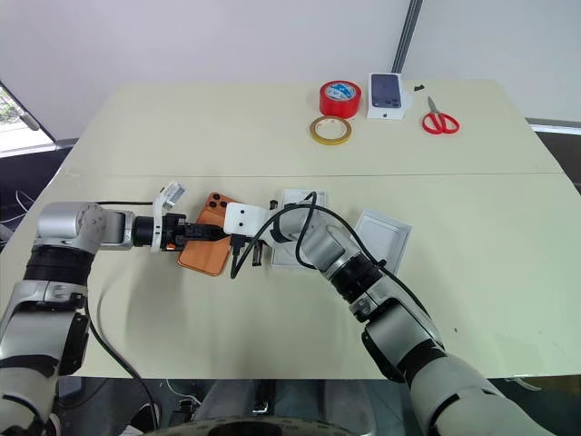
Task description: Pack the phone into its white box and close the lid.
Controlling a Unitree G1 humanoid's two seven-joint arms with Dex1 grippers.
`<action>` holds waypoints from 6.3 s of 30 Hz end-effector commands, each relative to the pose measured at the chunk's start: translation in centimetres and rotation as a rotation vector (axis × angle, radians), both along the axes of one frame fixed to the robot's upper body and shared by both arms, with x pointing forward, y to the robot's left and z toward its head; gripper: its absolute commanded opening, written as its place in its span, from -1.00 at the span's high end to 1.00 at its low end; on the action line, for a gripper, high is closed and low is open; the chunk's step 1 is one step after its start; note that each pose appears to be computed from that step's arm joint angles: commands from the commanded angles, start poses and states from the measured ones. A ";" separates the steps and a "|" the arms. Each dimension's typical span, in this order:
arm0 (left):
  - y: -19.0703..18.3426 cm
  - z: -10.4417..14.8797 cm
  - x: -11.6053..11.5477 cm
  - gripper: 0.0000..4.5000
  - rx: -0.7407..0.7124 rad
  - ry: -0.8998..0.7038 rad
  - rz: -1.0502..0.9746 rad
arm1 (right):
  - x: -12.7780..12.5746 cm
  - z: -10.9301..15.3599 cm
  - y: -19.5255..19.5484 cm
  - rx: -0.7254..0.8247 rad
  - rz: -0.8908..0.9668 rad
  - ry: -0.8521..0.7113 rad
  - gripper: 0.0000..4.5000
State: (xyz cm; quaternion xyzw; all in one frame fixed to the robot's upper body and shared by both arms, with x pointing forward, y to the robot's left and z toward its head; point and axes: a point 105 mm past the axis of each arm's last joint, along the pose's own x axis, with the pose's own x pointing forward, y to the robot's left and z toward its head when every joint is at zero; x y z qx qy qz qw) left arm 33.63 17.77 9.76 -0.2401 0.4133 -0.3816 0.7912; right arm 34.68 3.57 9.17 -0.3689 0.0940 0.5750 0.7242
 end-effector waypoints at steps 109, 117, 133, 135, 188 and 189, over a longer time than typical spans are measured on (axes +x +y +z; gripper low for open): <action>-8.7 3.0 0.5 0.56 -0.504 -0.076 0.196 | -0.5 5.5 -16.8 0.281 -0.271 -0.087 -0.86; -9.3 2.3 0.3 -0.98 -0.323 -0.104 0.138 | -0.8 4.9 -16.0 0.294 -0.262 -0.079 -0.86; -8.9 3.0 0.4 -0.98 -0.073 -0.213 -0.020 | -0.6 4.7 -14.6 0.319 -0.252 -0.088 -0.86; -8.9 3.2 0.8 -0.98 -0.076 -0.216 -0.019 | -0.5 4.7 -14.5 0.320 -0.252 -0.090 -0.86; -1.2 2.6 3.7 0.96 0.383 -0.600 0.106 | 0.6 4.0 -13.6 0.307 -0.276 -0.124 1.00; -1.7 2.2 3.6 0.99 0.376 -0.600 0.081 | 0.7 3.7 -13.6 0.292 -0.275 -0.127 1.00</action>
